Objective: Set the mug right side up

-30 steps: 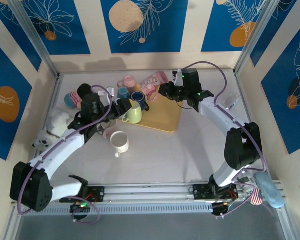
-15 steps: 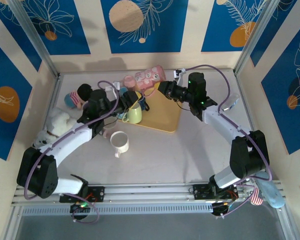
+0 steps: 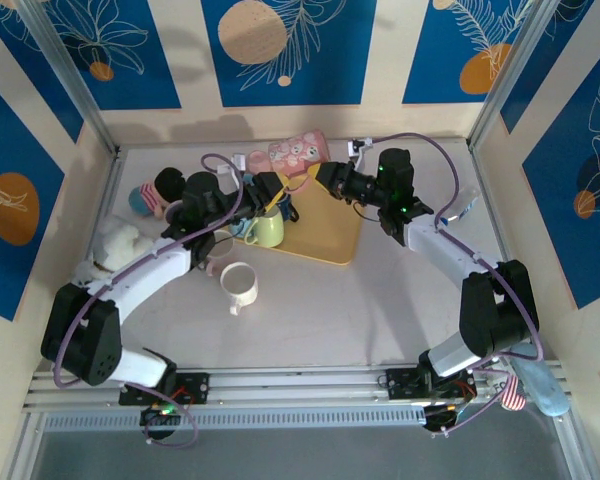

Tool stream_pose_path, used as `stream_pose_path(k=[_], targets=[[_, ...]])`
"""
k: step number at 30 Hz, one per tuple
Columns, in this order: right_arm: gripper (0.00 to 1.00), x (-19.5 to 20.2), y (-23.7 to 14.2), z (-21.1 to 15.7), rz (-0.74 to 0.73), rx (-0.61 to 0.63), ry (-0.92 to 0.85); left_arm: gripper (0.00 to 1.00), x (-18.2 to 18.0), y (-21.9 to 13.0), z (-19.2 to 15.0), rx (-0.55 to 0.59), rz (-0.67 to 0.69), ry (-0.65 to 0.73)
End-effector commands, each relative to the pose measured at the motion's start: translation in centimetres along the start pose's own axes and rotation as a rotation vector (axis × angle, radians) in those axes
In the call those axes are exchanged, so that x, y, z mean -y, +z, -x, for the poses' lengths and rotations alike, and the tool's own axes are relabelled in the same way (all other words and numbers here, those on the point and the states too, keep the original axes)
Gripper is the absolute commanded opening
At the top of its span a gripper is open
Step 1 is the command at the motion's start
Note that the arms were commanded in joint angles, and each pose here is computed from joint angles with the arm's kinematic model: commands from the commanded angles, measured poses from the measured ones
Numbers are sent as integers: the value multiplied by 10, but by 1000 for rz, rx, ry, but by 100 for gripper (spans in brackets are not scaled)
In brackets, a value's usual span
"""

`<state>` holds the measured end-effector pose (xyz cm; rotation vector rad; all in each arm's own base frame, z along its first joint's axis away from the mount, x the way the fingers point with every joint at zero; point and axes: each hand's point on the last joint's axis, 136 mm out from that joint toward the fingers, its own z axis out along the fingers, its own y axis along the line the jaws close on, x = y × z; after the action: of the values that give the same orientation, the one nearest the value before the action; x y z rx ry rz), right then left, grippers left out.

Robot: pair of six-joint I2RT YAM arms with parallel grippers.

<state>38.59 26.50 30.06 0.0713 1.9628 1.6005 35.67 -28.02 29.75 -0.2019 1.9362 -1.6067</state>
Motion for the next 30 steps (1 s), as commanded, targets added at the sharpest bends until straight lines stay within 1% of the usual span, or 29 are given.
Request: stream_pose_path(k=[1, 4, 8, 12, 19, 25, 30], targets=[[0, -68, -18, 13, 181, 60, -158, 57, 17, 6, 2, -6, -41, 4], [0, -66, -18, 13, 182, 63, -155, 57, 13, 8, 0, -20, -17, -12], [0, -68, -19, 13, 189, 57, -155, 57, 11, 9, 1, -12, 4, -14], [0, -68, -17, 10, 197, 46, -145, 57, 14, 15, 2, -13, -21, -33], [0, -73, -10, 2, 226, 23, -122, 47, 21, 16, 11, 53, -70, -29], [0, -73, -5, -2, 238, 11, -106, 44, 26, 16, 17, 87, -102, -36], [0, -70, -3, -3, 236, 8, -91, 36, 27, 16, 21, 119, -140, -57]])
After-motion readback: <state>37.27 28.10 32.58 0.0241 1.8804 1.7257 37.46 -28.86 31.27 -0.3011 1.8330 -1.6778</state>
